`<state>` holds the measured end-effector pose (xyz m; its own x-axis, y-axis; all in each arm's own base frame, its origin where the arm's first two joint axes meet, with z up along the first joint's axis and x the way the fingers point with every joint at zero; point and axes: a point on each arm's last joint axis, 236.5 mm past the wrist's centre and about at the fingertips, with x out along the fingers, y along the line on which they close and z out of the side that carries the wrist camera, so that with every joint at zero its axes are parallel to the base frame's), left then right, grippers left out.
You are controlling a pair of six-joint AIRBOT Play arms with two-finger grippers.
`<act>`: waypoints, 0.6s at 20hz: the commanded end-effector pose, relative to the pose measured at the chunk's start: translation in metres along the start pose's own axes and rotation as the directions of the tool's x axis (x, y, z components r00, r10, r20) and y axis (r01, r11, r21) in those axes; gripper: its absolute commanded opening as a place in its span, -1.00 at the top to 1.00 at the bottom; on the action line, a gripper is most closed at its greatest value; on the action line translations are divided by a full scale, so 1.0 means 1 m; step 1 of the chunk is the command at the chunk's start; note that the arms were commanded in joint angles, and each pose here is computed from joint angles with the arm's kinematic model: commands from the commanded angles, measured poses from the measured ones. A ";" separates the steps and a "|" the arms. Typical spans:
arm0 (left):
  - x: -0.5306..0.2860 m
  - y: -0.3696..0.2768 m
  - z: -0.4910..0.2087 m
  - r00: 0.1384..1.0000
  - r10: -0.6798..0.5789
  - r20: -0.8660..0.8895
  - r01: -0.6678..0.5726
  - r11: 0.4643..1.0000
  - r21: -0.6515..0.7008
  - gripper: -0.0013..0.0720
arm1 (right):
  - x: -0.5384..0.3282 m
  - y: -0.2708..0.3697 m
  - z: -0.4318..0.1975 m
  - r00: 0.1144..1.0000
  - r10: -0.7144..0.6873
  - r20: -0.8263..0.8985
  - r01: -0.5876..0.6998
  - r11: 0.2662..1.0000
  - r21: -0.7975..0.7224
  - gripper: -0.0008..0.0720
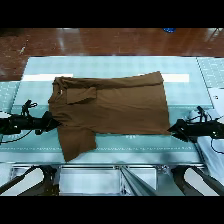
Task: Fold the shirts.
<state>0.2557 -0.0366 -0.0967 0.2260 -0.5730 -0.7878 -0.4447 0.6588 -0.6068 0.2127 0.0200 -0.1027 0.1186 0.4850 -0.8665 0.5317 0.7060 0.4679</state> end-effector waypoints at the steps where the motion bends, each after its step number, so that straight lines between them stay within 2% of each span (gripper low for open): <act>1: 0.000 -0.001 -0.001 1.000 -0.003 -0.007 0.003 1.000 -0.001 0.91 | 0.022 0.024 0.012 0.998 0.051 0.025 -0.050 0.999 -0.007 -0.12; 2: 0.000 -0.001 -0.001 1.000 -0.003 -0.007 0.003 1.000 -0.001 0.91 | 0.027 0.032 0.014 0.998 0.059 0.025 -0.059 0.998 -0.018 -0.12; 3: 0.000 -0.001 -0.002 1.000 -0.003 -0.008 0.003 1.000 -0.001 0.91 | 0.030 0.040 0.018 0.998 0.064 0.028 -0.063 0.997 -0.038 0.09; 4: 0.000 -0.002 -0.001 1.000 -0.006 -0.005 0.006 1.000 -0.001 0.91 | 0.030 0.049 0.022 0.997 0.070 0.030 -0.067 0.995 -0.080 0.63; 5: -0.003 -0.005 0.002 1.000 -0.010 -0.002 0.010 1.000 0.007 0.91 | 0.025 0.062 0.028 0.995 0.085 0.045 -0.077 0.986 -0.150 0.91; 7: -0.025 -0.032 0.016 0.998 -0.058 -0.005 0.059 0.994 0.089 0.91 | 0.001 0.089 0.043 0.992 0.109 0.064 -0.090 0.965 -0.247 0.91; 9: -0.066 -0.084 0.040 0.988 -0.156 0.022 0.147 0.966 0.213 0.91 | -0.051 0.135 0.071 0.975 0.167 0.148 -0.102 0.924 -0.369 0.91; 11: -0.127 -0.156 0.071 0.948 -0.287 0.135 0.221 0.903 0.367 0.91 | -0.127 0.193 0.097 0.922 0.259 0.287 -0.083 0.858 -0.506 0.91; 12: -0.166 -0.198 0.081 0.906 -0.371 0.206 0.245 0.854 0.459 0.91 | -0.169 0.222 0.104 0.884 0.309 0.352 -0.060 0.820 -0.569 0.91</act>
<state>0.3401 -0.0248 0.0314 0.4088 -0.6207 -0.6690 -0.1660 0.6703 -0.7233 0.3615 0.0427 0.0242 0.4138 0.4814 -0.7726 0.1324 0.8079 0.5743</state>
